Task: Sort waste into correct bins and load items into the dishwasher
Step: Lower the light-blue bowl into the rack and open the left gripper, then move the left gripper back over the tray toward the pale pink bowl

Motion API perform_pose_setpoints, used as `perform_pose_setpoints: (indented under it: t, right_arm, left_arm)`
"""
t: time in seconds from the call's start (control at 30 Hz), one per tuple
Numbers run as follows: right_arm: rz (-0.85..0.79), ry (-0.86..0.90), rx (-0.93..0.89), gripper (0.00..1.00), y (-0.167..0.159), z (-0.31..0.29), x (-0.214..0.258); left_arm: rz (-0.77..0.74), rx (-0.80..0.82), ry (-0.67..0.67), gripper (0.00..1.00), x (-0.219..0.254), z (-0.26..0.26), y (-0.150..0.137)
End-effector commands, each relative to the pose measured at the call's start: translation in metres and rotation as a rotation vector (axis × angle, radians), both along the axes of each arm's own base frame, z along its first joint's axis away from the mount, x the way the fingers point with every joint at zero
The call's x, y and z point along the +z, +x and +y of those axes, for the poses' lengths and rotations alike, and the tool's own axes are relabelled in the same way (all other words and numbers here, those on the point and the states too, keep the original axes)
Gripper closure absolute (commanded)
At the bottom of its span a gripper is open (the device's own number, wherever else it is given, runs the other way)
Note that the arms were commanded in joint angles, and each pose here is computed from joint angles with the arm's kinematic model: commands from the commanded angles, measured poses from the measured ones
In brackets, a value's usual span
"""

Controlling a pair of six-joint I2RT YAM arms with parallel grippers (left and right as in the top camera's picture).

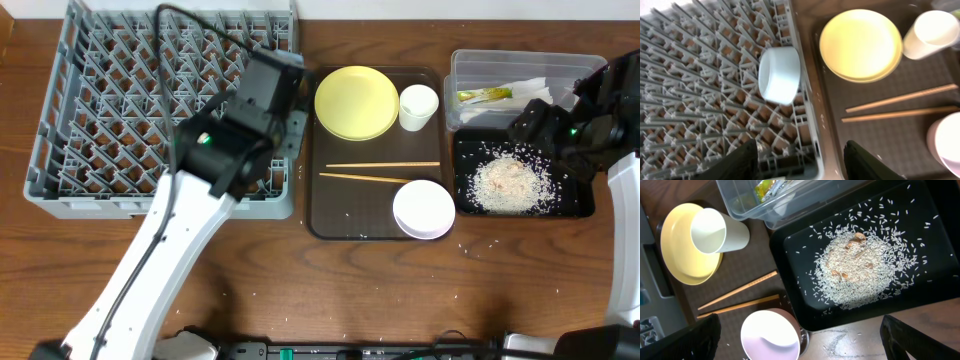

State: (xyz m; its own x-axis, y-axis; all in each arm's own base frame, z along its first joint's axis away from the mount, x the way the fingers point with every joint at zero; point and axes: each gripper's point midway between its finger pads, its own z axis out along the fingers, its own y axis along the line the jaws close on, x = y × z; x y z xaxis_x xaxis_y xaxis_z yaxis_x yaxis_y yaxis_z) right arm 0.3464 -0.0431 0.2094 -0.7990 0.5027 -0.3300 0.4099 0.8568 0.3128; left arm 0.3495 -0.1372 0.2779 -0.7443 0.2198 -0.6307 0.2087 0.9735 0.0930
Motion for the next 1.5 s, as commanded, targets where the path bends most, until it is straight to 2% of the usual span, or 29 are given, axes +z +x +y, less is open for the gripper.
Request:
perform_pose_setpoints:
  t: [0.0,0.17,0.37,0.67,0.73,0.8,1.47]
  right_arm:
    - [-0.019,-0.001,0.003,0.01,0.001,0.001,0.007]
    - [-0.020,-0.001,0.003,0.01,0.001,0.000,0.007]
    - [-0.020,-0.001,0.003,0.01,0.001,0.001,0.007]
    - [-0.020,-0.001,0.003,0.01,0.001,0.000,0.007]
    - [-0.020,-0.001,0.003,0.01,0.001,0.001,0.007]
    - [-0.020,-0.001,0.003,0.01,0.001,0.000,0.007]
    - [-0.020,-0.001,0.002,0.01,0.001,0.000,0.007]
  left_arm:
    - [0.031,0.016,-0.072,0.45,0.007,0.000,-0.018]
    - [0.101,0.030,-0.069,0.45,-0.003,0.004,-0.030]
    - [0.123,0.105,-0.130,0.45,-0.005,0.003,-0.033]
    - [0.217,0.077,-0.225,0.47,-0.019,-0.019,-0.037]
    - [0.248,0.065,-0.232,0.49,-0.026,-0.025,-0.037]
    - [0.286,0.072,-0.249,0.63,-0.034,-0.031,-0.036]
    - [0.369,0.069,-0.211,0.61,-0.075,-0.056,-0.023]
